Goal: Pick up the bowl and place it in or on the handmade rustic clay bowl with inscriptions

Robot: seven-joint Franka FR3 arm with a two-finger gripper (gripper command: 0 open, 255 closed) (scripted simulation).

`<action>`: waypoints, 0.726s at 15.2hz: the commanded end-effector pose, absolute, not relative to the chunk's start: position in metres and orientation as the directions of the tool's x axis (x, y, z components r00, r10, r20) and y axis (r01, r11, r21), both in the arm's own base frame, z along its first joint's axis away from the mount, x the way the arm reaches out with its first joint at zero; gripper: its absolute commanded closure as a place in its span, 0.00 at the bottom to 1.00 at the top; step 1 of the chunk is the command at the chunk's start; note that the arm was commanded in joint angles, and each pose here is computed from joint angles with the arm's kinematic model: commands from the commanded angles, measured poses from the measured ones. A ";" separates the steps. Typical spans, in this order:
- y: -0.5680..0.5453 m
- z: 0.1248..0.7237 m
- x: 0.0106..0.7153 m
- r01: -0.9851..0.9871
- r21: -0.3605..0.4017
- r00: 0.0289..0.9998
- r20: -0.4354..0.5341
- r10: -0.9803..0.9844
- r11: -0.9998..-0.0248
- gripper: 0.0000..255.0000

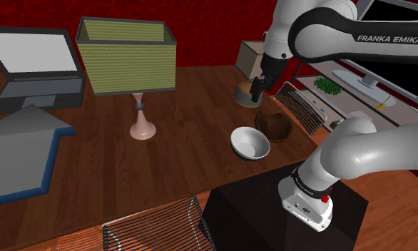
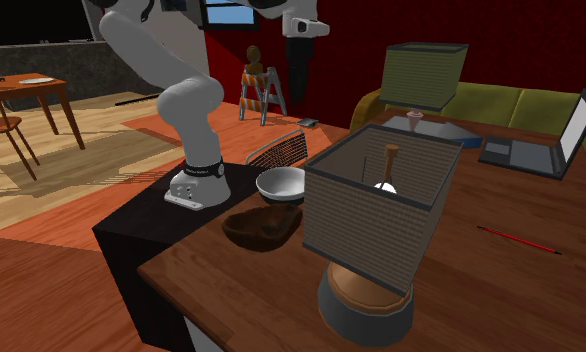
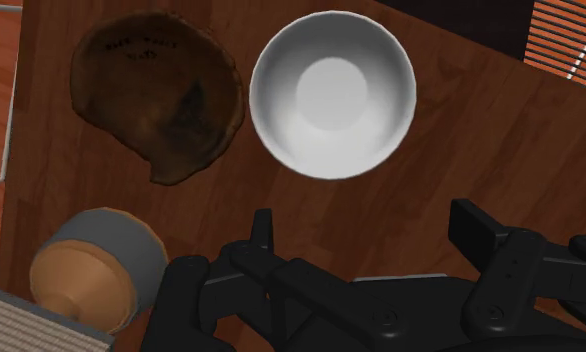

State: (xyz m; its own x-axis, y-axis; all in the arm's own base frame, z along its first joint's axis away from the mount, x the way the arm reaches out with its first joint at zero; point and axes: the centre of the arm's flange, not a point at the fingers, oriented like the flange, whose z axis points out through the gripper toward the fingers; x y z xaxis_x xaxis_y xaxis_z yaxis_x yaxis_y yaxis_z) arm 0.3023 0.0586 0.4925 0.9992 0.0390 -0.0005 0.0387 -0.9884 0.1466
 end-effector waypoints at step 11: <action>0.116 0.339 0.286 -0.001 0.215 1.000 -0.006 -0.002 -0.977 0.00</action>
